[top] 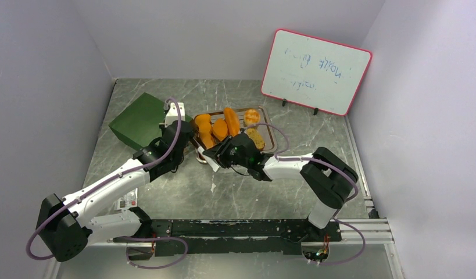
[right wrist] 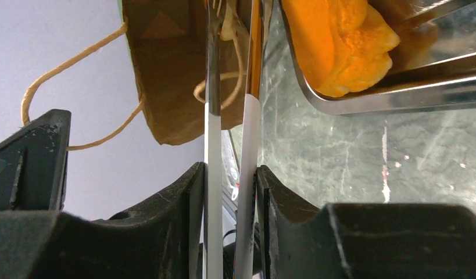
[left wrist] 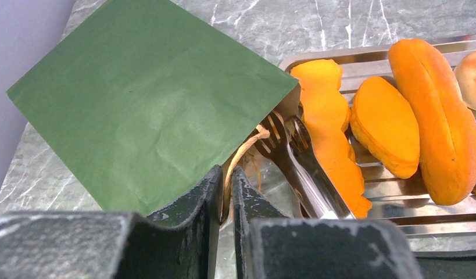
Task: Take the fake bread out of the paper bag
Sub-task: Take out the fake bread from the paper bag.
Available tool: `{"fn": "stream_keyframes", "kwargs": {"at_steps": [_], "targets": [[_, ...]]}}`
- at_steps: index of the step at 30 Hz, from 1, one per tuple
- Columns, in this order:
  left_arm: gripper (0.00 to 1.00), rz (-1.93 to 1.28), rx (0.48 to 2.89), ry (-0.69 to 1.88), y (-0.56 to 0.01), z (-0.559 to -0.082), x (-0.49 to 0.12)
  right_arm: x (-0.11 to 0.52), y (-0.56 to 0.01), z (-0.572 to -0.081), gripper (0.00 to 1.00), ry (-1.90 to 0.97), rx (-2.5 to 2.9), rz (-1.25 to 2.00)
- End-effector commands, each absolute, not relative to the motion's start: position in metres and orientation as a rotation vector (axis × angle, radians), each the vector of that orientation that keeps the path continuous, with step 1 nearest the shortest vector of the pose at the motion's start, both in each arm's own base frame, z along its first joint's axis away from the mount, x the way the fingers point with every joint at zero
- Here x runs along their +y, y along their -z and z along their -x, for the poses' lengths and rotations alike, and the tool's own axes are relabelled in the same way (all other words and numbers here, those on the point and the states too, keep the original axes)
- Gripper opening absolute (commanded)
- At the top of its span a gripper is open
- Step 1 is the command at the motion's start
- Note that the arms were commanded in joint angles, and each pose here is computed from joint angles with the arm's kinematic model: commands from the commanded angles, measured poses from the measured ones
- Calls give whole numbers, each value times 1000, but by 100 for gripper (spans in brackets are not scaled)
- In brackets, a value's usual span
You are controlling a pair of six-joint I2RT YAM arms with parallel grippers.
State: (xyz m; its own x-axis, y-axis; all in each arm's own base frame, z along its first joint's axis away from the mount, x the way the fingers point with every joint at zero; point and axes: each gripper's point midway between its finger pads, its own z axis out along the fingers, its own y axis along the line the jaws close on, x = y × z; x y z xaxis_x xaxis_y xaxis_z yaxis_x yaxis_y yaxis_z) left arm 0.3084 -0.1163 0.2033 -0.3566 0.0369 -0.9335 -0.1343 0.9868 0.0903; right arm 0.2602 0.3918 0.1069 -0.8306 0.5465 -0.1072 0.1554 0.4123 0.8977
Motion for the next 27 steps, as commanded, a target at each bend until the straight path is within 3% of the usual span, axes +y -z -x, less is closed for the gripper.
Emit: {"fn": "stream_keyframes", "kwargs": {"at_steps": [1,5,13,27], "targets": [[7,80,1918,-180,-205,-305,-115,410,-142,-273,34,-1545,2169,-586],[7,79,1917,-177,-205,-304,-115,416,-143,-276,28,-1570,2164,-585],[7,105,1902,-227,-206,-305,-107,415,-148,-274,0,-1582,2151,-575],[7,185,1878,-279,-208,-320,-107,391,-178,-258,0,-1583,2081,-527]]}}
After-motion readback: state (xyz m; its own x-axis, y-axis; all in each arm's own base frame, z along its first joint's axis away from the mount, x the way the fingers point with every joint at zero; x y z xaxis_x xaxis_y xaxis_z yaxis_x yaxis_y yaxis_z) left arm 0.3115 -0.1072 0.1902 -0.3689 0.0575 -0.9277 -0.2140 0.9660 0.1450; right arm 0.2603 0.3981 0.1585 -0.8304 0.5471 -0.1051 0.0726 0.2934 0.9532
